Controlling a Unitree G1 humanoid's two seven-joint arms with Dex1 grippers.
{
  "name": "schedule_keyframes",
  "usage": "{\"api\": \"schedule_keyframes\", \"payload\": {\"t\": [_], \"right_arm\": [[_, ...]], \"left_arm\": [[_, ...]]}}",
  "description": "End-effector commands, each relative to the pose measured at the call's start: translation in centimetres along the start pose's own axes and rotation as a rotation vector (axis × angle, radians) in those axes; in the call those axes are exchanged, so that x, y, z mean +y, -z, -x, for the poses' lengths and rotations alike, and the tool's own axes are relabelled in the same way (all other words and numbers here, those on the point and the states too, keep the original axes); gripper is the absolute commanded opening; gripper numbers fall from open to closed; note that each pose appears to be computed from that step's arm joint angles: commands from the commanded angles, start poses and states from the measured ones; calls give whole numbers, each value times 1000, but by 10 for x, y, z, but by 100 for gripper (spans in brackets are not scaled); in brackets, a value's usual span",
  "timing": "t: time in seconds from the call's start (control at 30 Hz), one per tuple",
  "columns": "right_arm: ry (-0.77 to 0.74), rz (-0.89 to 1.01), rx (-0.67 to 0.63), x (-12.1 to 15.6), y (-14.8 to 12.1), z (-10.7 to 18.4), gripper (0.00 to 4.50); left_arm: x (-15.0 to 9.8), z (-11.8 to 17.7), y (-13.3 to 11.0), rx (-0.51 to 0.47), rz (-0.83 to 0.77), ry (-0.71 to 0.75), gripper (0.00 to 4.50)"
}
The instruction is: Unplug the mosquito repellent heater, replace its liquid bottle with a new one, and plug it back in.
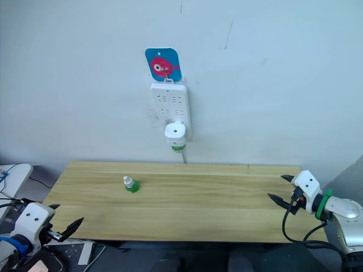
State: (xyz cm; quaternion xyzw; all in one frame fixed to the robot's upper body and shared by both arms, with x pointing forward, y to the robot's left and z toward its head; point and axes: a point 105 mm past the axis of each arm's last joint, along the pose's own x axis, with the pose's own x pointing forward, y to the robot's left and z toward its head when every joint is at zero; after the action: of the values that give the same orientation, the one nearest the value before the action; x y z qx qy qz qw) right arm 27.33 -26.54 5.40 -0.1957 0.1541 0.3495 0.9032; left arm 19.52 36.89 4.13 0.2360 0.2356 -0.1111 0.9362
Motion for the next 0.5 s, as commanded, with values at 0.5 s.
{"api": "schedule_keyframes", "payload": {"t": [0.5], "right_arm": [[15,43,-32,-4,-13,8,448]], "left_arm": [[13,6,-20,-109,41,85,450]]}}
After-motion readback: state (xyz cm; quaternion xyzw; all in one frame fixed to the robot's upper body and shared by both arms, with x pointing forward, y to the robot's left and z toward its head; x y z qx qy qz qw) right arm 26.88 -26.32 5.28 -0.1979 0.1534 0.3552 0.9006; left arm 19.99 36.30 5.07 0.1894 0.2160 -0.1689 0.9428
